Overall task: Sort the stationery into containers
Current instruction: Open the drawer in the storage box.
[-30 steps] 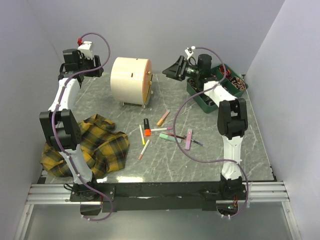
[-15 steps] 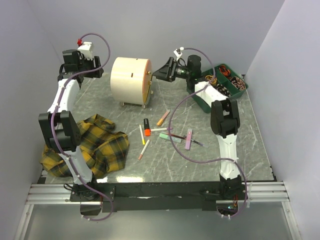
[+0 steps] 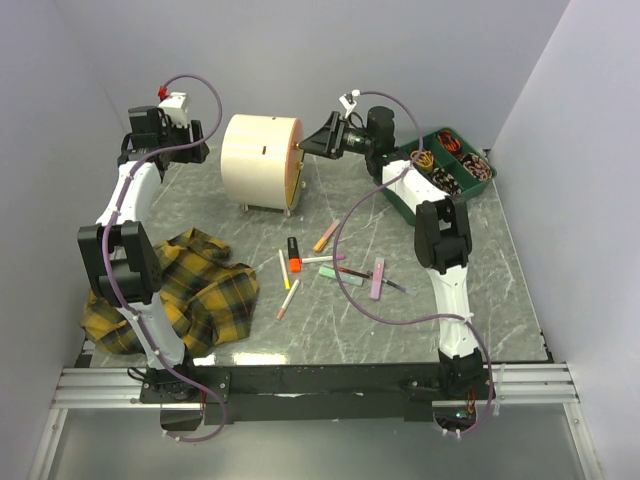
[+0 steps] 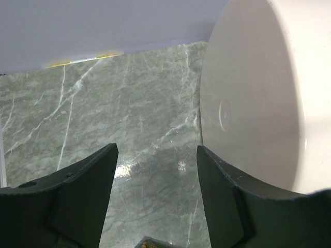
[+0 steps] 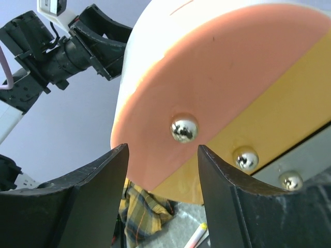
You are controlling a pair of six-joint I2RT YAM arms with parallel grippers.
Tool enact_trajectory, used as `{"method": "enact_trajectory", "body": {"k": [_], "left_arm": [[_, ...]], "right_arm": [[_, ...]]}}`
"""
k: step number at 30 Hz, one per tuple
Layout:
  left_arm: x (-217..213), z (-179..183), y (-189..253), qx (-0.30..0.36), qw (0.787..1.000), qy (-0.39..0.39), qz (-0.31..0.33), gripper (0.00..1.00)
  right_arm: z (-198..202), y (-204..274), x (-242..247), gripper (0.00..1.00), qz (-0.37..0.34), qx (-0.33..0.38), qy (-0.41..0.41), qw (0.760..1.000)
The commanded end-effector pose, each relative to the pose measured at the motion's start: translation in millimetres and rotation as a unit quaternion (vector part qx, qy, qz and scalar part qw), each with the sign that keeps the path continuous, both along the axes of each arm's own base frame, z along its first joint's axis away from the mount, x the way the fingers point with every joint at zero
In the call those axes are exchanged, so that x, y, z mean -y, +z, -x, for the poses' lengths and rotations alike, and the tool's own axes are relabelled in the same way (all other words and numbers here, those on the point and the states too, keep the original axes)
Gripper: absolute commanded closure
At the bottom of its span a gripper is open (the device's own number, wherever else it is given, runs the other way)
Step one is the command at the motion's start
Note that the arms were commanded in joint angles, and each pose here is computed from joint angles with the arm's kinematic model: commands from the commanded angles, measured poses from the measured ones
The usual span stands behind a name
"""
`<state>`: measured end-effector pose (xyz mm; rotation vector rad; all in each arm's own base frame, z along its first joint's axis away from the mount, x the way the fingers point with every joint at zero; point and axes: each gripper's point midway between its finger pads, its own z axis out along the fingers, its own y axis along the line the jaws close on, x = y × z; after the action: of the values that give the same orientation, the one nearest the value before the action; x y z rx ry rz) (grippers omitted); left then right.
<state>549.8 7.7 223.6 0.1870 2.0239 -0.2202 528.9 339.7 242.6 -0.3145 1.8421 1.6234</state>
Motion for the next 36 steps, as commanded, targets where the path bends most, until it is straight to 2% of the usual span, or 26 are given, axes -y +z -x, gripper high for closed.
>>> {"method": "enact_trajectory", "body": {"k": [1, 7, 23, 28, 30, 36], "left_arm": [[0, 5, 36, 0.041, 0.999, 0.0, -0.011, 0.31], [-1, 6, 32, 0.037, 0.999, 0.0, -0.015, 0.31], [1, 3, 21, 0.027, 1.0, -0.003, -0.009, 0.31], [4, 2, 20, 0.026, 1.0, -0.005, -0.009, 0.3], [5, 2, 20, 0.026, 1.0, -0.006, -0.008, 0.3], [6, 3, 19, 0.025, 1.0, -0.007, -0.009, 0.3]], "right_arm": [[-3, 16, -11, 0.38, -0.008, 0.042, 0.005, 0.999], [-5, 15, -17, 0.39, -0.007, 0.048, 0.004, 0.999], [-12, 15, -18, 0.52, -0.007, 0.063, -0.004, 0.998], [-12, 17, -18, 0.6, -0.007, 0.067, -0.004, 0.998], [-12, 18, -17, 0.68, -0.008, 0.068, -0.005, 0.998], [-11, 23, -7, 0.72, -0.006, 0.068, -0.011, 0.998]]}}
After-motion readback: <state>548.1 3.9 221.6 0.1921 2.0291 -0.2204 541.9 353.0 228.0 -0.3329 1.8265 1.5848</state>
